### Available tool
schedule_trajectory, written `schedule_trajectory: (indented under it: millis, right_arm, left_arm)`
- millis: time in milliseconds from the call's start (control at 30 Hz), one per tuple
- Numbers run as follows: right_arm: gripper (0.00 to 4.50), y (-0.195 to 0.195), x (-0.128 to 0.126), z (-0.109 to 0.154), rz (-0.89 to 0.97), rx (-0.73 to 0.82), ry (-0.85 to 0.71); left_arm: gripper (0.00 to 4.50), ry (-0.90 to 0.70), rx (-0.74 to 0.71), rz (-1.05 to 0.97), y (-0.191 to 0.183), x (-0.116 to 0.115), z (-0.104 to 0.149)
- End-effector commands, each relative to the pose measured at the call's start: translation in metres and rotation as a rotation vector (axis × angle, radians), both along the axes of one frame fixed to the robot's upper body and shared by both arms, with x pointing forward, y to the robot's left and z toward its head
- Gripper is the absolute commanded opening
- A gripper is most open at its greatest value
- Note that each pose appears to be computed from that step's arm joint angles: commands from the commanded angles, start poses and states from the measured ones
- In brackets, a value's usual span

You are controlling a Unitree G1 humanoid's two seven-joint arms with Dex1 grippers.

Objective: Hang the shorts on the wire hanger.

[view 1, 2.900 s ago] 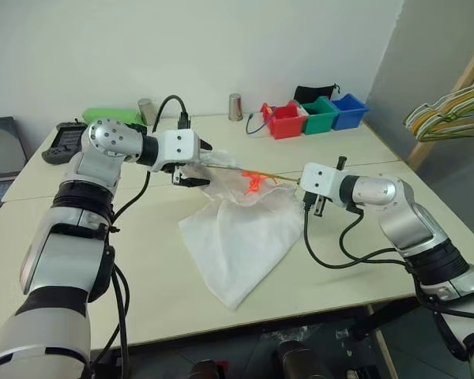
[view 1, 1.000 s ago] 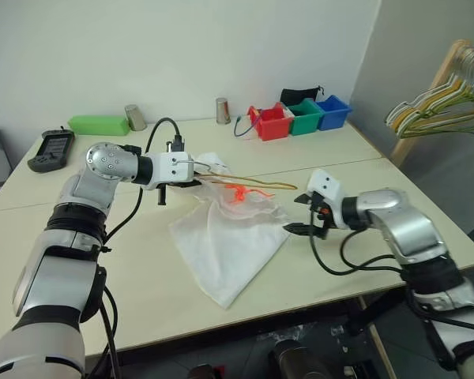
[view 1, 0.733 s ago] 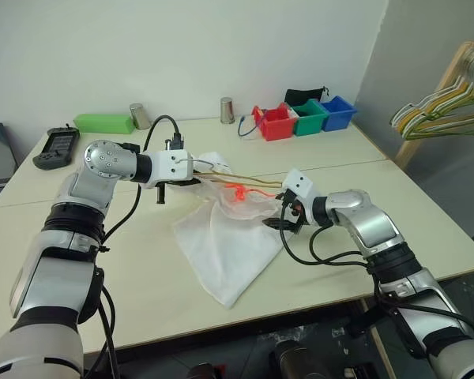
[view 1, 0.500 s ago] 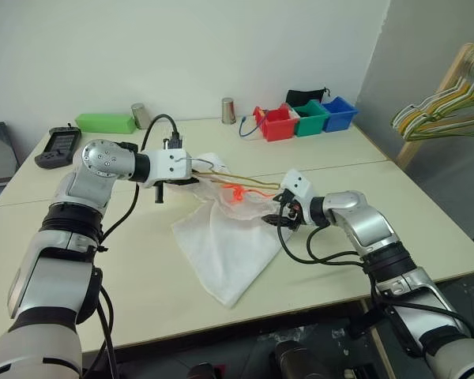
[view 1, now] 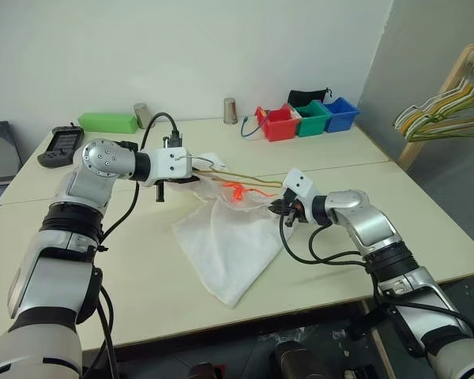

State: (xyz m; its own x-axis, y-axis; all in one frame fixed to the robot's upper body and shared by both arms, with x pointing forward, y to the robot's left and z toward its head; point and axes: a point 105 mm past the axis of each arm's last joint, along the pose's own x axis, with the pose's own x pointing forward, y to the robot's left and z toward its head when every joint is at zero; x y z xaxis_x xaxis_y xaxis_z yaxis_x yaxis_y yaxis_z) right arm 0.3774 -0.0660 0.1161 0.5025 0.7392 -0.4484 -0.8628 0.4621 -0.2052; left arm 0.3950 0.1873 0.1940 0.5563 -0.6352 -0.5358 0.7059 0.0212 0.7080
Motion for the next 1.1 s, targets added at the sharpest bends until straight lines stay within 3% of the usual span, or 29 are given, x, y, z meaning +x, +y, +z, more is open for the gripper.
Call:
schedule_trajectory:
  millis: [33, 400, 767, 1100]
  right_arm:
    - [0.03, -0.001, 0.002, 0.015, 0.008, 0.012, -0.056]
    - [0.03, -0.037, -0.003, 0.018, -0.017, -0.163, -0.195]
    - [0.03, -0.044, -0.014, 0.042, -0.024, -0.148, -0.219]
    - [0.03, -0.048, -0.026, 0.044, -0.025, -0.161, -0.212]
  left_arm:
    - [0.08, -0.078, -0.046, -0.005, -0.002, 0.002, 0.023]
    - [0.08, 0.014, 0.018, 0.012, 0.015, -0.008, 0.005]
    - [0.08, 0.034, 0.133, 0.036, 0.023, -0.009, -0.01]
    - [0.08, 0.011, 0.18, 0.059, 0.026, -0.002, -0.013]
